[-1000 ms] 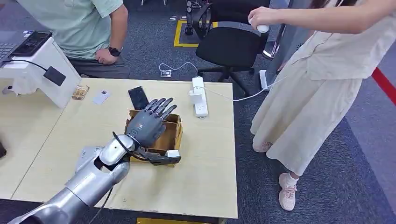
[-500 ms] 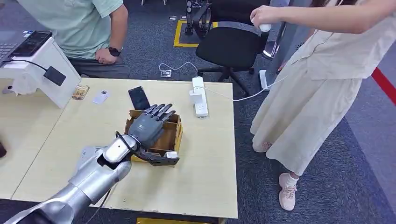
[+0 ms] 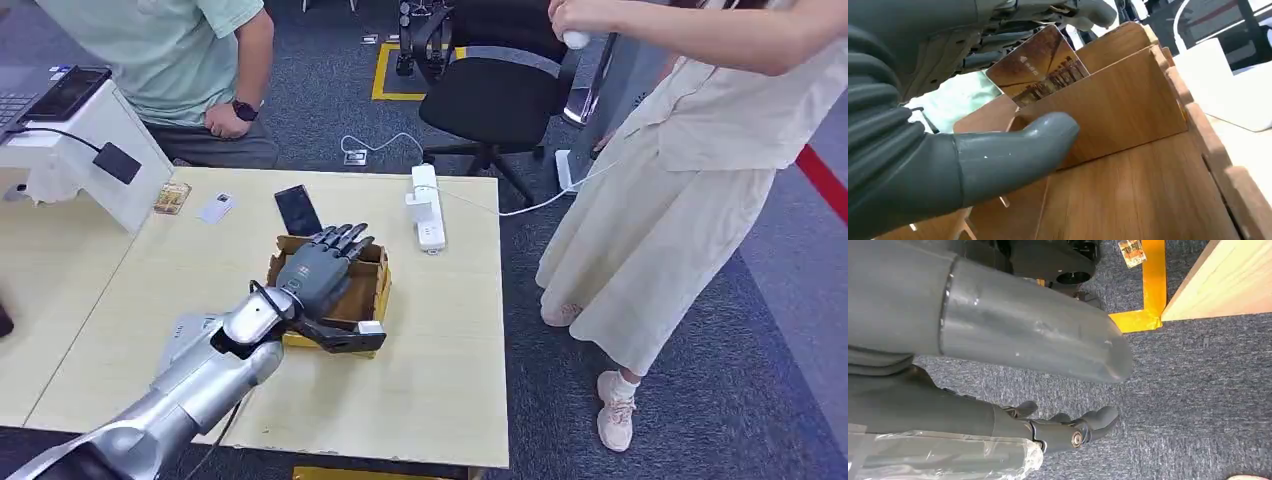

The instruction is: Pass the card to the sensor for recognition and then transmit it.

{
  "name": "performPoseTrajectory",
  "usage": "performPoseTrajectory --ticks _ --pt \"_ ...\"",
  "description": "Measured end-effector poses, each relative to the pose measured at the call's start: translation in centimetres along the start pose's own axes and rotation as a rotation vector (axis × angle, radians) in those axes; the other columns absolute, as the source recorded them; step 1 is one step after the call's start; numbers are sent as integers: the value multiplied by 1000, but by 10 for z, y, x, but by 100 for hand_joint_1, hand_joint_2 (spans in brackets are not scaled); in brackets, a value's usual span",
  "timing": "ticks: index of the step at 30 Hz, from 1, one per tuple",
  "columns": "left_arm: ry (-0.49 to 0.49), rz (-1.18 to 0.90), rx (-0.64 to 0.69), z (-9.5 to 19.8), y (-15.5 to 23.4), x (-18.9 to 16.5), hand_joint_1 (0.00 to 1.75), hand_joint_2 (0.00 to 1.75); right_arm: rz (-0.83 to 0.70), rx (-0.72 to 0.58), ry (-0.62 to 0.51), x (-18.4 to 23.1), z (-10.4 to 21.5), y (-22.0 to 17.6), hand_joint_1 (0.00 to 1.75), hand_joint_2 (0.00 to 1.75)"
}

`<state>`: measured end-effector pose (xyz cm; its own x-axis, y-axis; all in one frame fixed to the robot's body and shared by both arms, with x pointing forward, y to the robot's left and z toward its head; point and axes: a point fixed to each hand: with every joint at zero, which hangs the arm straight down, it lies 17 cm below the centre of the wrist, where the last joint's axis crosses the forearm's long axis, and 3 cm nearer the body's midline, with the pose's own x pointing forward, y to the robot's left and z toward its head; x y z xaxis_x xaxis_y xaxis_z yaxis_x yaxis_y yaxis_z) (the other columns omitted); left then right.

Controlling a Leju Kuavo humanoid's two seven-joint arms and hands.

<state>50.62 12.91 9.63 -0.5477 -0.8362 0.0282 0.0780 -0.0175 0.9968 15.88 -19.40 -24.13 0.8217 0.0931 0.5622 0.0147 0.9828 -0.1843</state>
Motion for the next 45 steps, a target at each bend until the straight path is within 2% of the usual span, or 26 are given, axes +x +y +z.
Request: performPoseTrajectory --ticks 5,6,9,11,13,14,15,18,20,21,22,23,24,26,27,28,29,32,33,45 --pt "-8 0 33 -5 15 2 175 175 3 1 -3 1 0 0 0 0" --pt "-12 2 47 -6 19 4 175 0 5 2 -3 1 0 0 0 0" --pt "-25 0 97 -8 33 10 155 0 10 4 -6 2 0 1 0 0" --pt "-35 -8 145 -8 44 15 155 0 12 3 -6 2 0 1 0 0" --pt "-44 -18 185 -8 54 19 164 0 12 2 -6 2 0 0 0 0" --pt "-47 -18 199 -8 58 20 168 175 12 2 -6 2 0 0 0 0" --pt "-52 -18 210 -8 61 22 168 175 12 2 -7 2 0 0 0 0" --pt "-64 -17 238 -7 70 28 138 175 6 -2 -8 2 0 0 0 0" --pt "-75 -14 256 -6 75 33 138 175 5 -2 -8 2 0 0 0 0" --pt "-80 -12 262 -5 77 36 59 175 4 -3 -8 2 0 0 0 0" --pt "-84 -11 265 -5 78 37 47 175 4 -3 -8 2 0 0 0 0" --pt "-87 -11 269 -4 79 39 63 175 4 -4 -8 2 0 -1 0 0" --pt "-90 -10 272 -4 80 40 155 175 4 -5 -7 2 0 -1 0 0" --pt "-95 -11 279 -4 83 43 161 175 6 -11 -7 2 -1 -2 0 0" --pt "-97 -12 281 -4 84 44 152 175 7 -13 -7 2 -1 -2 0 0" --pt "-100 -14 284 -4 85 45 68 175 7 -15 -7 2 -1 -3 0 0" --pt "-101 -15 286 -4 86 45 17 175 8 -17 -7 2 -1 -3 0 0" --pt "-105 -15 287 -4 87 47 17 175 8 -18 -7 2 -1 -3 0 0" --pt "-106 -15 288 -4 87 48 0 175 8 -18 -7 2 -1 -3 0 0" --pt "-125 -19 268 -3 83 51 0 175 8 -18 -5 1 -1 -3 0 0"
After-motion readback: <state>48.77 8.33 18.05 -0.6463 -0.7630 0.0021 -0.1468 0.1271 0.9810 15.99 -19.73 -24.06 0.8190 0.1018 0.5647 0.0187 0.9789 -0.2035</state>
